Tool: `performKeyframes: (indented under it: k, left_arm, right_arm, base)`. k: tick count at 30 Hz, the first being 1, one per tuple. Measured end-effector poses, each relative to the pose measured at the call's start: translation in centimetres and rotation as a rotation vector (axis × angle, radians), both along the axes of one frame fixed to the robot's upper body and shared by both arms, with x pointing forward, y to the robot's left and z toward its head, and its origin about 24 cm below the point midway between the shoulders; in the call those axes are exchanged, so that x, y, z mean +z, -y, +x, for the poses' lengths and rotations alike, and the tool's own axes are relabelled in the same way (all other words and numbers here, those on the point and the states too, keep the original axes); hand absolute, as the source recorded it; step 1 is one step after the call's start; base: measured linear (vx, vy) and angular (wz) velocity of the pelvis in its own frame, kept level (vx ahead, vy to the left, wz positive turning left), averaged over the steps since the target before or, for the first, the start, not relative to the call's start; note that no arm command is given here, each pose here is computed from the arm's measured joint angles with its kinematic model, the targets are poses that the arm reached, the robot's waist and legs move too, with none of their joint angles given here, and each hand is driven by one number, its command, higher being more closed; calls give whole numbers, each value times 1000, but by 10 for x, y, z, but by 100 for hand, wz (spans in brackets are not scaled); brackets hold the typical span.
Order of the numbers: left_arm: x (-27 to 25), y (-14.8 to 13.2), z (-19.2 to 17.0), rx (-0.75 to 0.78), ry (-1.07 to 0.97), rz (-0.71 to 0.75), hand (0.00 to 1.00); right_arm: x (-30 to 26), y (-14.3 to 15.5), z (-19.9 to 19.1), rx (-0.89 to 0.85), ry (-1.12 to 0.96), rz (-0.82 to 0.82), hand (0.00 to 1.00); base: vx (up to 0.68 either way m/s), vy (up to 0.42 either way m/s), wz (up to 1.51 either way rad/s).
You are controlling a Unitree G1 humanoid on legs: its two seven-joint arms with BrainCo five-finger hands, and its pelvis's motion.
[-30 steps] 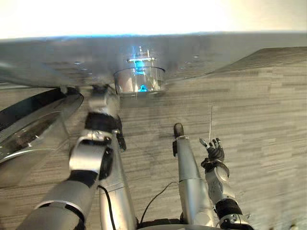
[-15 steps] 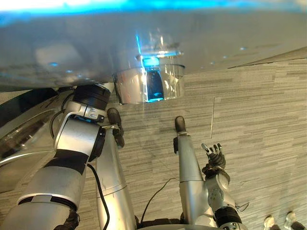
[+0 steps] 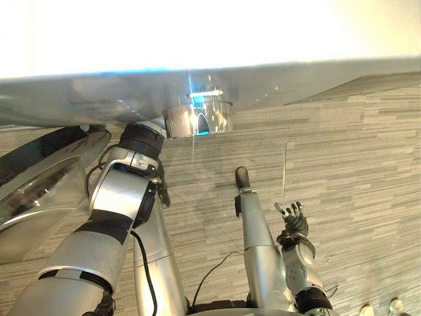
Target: Pick up the laundry basket with both hands and put the clothes into the washing machine.
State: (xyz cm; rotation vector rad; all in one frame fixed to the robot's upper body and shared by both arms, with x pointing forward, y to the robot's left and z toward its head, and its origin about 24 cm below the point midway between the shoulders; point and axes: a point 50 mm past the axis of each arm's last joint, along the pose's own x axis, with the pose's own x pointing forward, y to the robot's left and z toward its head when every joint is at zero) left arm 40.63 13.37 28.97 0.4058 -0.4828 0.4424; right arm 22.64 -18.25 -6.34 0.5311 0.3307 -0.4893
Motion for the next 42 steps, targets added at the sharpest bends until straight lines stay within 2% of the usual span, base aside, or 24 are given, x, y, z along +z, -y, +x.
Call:
performKeyframes:
  k: [3, 4, 8, 10, 13, 15, 17, 19, 22, 27, 31, 33, 36, 38, 40, 42]
  left_arm:
    - [-36, -9, 9, -119, -133, -327, 0]
    - [-54, -6, 10, -219, -181, -496, 0]
    - [-105, 6, 4, -323, -241, -781, 0]
    - [-151, 3, -8, -279, -313, -846, 0]
    - [-223, 12, -35, -226, -506, -848, 0]
    - [-284, 16, -72, -187, -687, -831, 0]
    - [-314, 12, -96, -155, -774, -828, 0]
    - [-359, 0, -140, -77, -930, -764, 0]
    - [-394, -18, -186, 19, -1068, -727, 0]
    - [-429, -48, -257, 215, -1208, -805, 0]
    - [-437, -63, -277, 323, -1192, -929, 0]
    - [-442, -65, -289, 371, -1176, -1043, 0]
    - [-445, -67, -299, 412, -1163, -1097, 0]
    - [-445, -70, -304, 417, -1175, -1082, 0]
    - [-439, -77, -284, 351, -1202, -937, 0]
    - [-441, -63, -285, 312, -1270, -845, 0]
  right_arm:
    - [-5, -5, -5, 9, -32, 21, 0]
    - [-9, -7, -10, 8, -51, 32, 0]
    - [-16, -10, -14, 22, -95, 41, 0]
    - [-17, -10, -14, 29, -106, 40, 0]
    - [-17, -11, -10, 50, -116, 21, 0]
    - [-20, -13, -10, 60, -138, 23, 0]
    - [-24, -14, -12, 65, -160, 29, 0]
    - [-39, -11, -27, 50, -244, 53, 0]
    - [-58, -1, -52, 28, -363, 66, 0]
    - [-80, 3, -91, 19, -513, 78, 0]
    - [-88, 9, -106, -17, -567, 99, 0]
    - [-88, 9, -103, 24, -580, 80, 0]
    - [-87, 13, -99, -2, -570, 104, 0]
    - [-90, 11, -104, -45, -583, 153, 0]
    - [-89, 12, -96, -152, -543, 232, 0]
    - [-85, 23, -90, -235, -488, 257, 0]
  base:
    - [71, -36, 23]
    - [64, -26, 17]
    - [84, -46, 20]
    - [88, -55, 22]
    - [54, -56, 33]
    - [7, -69, 53]
    - [-31, -52, 39]
    - [-75, -49, 43]
    - [-67, -48, 49]
    - [-41, -117, 75]
    - [-20, -70, 104]
    - [25, 24, 29]
    - [42, 198, -7]
    - [64, 133, 72]
    - [155, 56, 60]
    - [82, 293, 14]
